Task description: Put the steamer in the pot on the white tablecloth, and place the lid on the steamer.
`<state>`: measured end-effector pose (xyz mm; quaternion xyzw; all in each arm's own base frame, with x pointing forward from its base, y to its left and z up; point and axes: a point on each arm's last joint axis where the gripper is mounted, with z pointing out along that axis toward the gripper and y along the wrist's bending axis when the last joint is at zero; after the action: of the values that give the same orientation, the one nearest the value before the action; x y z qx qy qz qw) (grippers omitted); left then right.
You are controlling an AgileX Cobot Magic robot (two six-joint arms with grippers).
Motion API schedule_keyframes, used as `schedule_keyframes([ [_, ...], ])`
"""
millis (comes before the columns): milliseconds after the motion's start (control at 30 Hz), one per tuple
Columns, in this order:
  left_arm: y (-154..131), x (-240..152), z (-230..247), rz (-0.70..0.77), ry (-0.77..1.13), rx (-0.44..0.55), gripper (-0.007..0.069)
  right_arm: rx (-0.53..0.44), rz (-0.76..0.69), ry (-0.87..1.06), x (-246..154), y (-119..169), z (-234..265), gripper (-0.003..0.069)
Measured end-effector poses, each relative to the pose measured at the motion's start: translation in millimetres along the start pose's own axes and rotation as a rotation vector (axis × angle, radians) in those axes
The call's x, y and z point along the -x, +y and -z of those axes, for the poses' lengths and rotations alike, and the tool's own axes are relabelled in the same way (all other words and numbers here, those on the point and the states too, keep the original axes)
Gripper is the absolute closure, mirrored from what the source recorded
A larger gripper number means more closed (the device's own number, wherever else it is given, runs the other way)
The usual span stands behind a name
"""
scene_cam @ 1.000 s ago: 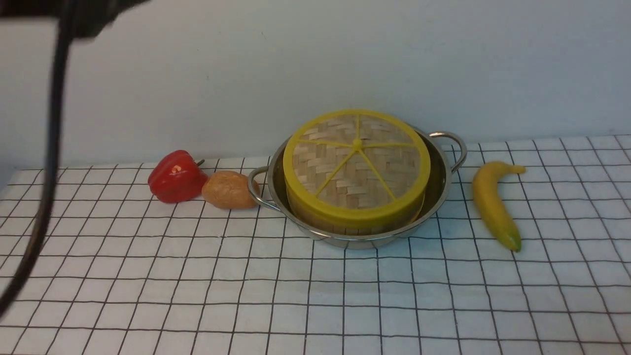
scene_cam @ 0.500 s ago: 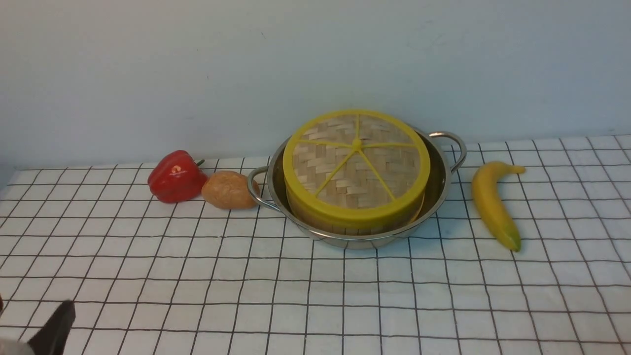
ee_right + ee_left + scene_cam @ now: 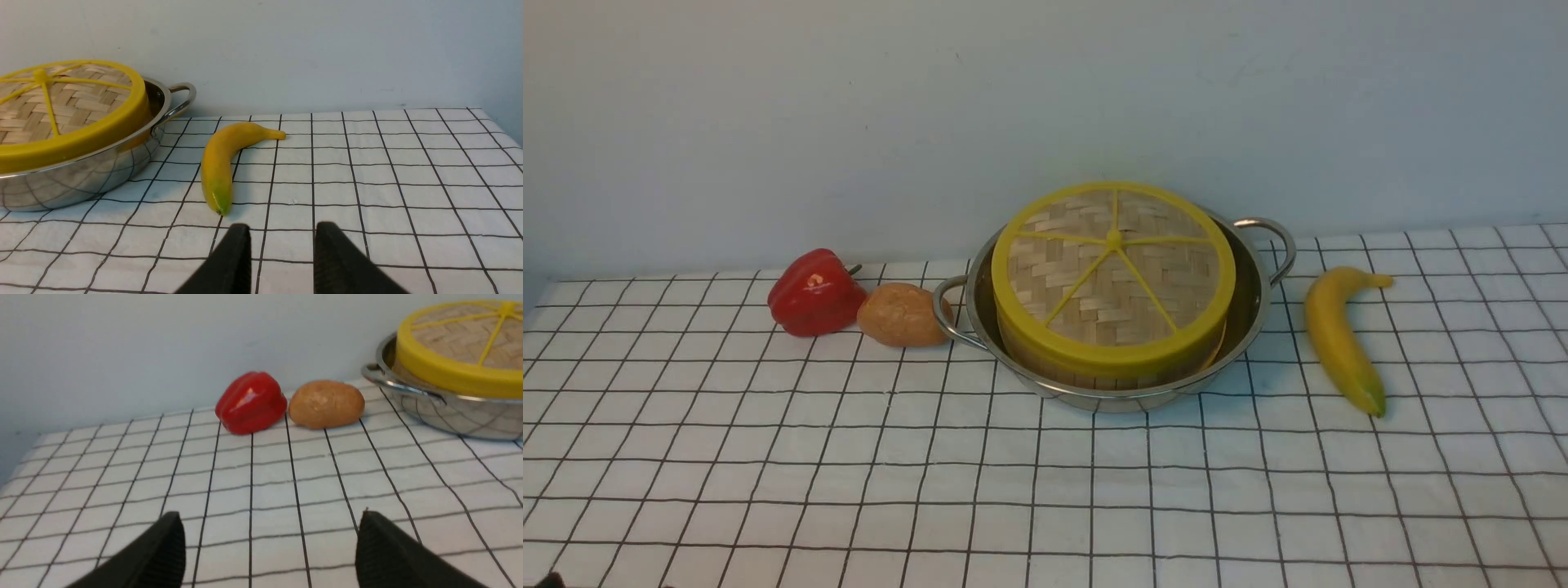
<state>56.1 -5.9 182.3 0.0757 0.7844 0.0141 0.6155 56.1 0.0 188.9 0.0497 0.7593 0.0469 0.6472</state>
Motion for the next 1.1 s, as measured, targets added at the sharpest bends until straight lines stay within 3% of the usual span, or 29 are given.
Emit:
schedule_keyframes([
  [400,4.9,-3.3,1.9,0.108,0.019,0.066,0.011,0.0,0.0,0.0,0.0,0.0,0.0,0.0416],
  [1100,5.4,-3.8,2.0,0.128,0.023,0.072,0.011,0.0,0.0,0.0,0.0,0.0,0.0,0.0416],
])
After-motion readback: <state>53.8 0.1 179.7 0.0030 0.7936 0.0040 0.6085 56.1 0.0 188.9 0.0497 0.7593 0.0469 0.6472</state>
